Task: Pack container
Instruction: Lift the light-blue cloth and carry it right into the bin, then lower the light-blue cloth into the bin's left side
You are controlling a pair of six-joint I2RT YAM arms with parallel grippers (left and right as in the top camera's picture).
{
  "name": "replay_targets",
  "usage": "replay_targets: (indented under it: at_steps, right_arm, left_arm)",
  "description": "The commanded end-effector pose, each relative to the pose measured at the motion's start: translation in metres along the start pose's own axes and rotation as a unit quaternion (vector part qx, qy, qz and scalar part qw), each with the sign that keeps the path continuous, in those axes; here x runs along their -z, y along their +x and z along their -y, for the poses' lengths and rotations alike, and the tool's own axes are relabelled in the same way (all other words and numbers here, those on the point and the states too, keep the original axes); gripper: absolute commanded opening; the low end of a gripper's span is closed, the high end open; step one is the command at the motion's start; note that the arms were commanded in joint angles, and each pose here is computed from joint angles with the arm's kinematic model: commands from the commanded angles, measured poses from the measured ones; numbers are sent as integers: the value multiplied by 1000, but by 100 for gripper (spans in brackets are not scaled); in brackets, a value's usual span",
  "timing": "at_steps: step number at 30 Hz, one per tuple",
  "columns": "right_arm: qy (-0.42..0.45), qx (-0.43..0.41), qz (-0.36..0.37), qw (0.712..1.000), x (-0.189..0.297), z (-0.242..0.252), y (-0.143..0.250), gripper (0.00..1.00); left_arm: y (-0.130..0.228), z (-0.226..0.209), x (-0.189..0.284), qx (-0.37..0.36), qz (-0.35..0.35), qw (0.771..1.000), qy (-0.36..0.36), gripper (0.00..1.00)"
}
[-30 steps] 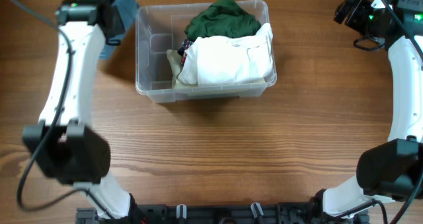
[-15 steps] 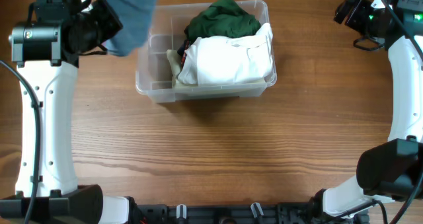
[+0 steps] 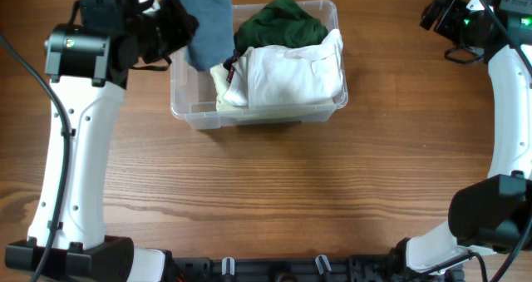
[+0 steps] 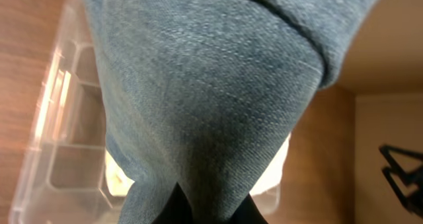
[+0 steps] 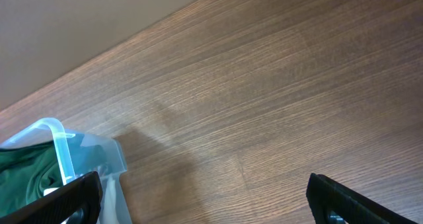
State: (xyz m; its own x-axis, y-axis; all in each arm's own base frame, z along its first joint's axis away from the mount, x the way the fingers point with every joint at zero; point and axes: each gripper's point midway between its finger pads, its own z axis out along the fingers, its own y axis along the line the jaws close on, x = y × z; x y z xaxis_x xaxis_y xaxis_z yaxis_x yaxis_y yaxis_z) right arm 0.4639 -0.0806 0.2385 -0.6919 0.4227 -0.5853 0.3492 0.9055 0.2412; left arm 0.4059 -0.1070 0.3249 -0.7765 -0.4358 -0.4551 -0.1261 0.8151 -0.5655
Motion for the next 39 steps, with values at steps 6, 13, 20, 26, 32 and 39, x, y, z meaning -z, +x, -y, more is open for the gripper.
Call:
replay_targets:
  at_steps: [6,13,20,26,32,39]
  right_arm:
    - [6,-8,-7,1000,-7,3,4,100]
    - [6,-7,-7,1000,-7,3,4,100]
    - [6,-8,-7,1000,-7,3,4,100]
    - [6,-8,-7,1000,-7,3,4,100]
    - [6,-8,-7,1000,-7,3,4,100]
    - [6,-8,-7,1000,-7,3,4,100]
  left_arm:
    - [35,5,21,-27,-61,998,10,4]
    - [42,0,17,-37,-79,996,0,4]
    - [57,2,-13,-55,-122,991,-8,4]
    - [65,-11,-31,-66,-155,985,-25,4]
    - [62,-28,-31,-72,-146,984,-71,4]
    - [62,-31,-31,-83,-145,983,-78,4]
